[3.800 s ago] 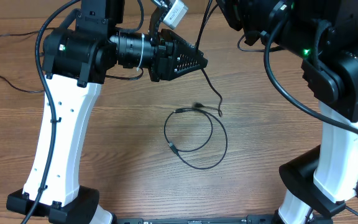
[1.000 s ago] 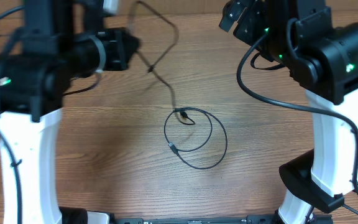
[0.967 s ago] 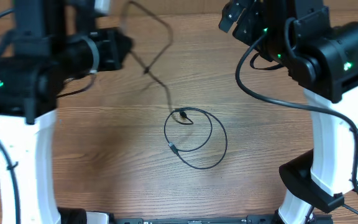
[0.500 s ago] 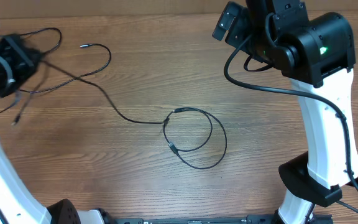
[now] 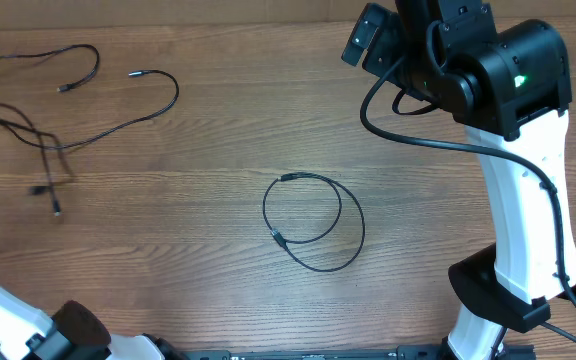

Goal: Untangle cables

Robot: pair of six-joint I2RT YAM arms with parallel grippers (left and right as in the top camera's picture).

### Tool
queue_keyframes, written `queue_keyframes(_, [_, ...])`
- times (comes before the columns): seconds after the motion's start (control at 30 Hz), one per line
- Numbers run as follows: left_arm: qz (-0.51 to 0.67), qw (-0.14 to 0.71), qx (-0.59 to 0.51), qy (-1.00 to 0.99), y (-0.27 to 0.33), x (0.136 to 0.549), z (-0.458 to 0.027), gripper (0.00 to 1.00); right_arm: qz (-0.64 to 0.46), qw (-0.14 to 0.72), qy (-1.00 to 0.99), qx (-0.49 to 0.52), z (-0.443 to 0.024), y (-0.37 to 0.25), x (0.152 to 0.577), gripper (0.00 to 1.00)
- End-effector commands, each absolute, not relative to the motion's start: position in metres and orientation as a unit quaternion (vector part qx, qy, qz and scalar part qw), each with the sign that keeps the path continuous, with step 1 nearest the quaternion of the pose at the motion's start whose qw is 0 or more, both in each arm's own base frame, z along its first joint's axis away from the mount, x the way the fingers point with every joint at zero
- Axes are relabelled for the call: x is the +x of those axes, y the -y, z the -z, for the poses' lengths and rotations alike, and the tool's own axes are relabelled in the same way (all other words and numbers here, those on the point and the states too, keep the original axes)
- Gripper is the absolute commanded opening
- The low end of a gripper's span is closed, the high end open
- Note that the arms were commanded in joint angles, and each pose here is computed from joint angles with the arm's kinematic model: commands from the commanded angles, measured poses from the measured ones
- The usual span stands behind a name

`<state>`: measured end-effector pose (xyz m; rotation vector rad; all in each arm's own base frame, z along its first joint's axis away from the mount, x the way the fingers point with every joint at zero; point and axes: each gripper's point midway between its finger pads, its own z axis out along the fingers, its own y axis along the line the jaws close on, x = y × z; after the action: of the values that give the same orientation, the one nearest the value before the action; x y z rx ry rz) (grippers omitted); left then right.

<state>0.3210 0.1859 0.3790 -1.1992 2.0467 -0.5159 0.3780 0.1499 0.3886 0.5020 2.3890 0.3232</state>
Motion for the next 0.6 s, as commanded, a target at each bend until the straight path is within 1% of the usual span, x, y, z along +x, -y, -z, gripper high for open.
queue_keyframes(0.0, [0.256, 0.306, -0.517, -0.758, -0.189, 0.321, -0.367, 0.04, -0.118, 0.338, -0.913, 0.192, -0.39, -0.147, 0.379, 1.0])
queue_keyframes(0.07, [0.275, 0.265, -0.555, -0.739, -0.187, 0.318, -0.354, 0.04, -0.118, 0.338, -0.913, 0.192, -0.39, -0.147, 0.379, 1.0])
queue_keyframes(0.2, [0.261, 0.25, -0.578, -0.731, -0.192, 0.314, -0.346, 0.04, -0.118, 0.338, -0.913, 0.192, -0.39, -0.147, 0.379, 1.0])
queue_keyframes(0.3, [0.191, 0.247, -0.609, -0.729, -0.212, 0.302, -0.334, 0.04, -0.118, 0.338, -0.913, 0.192, -0.39, -0.147, 0.379, 1.0])
queue_keyframes(0.47, [0.075, 0.218, -0.666, -0.709, -0.24, 0.271, -0.313, 0.04, -0.118, 0.338, -0.913, 0.192, -0.39, -0.147, 0.379, 1.0])
queue_keyframes(0.57, [0.032, 0.231, -0.672, -0.703, -0.256, 0.266, -0.312, 0.04, -0.118, 0.338, -0.913, 0.193, -0.39, -0.147, 0.379, 1.0])
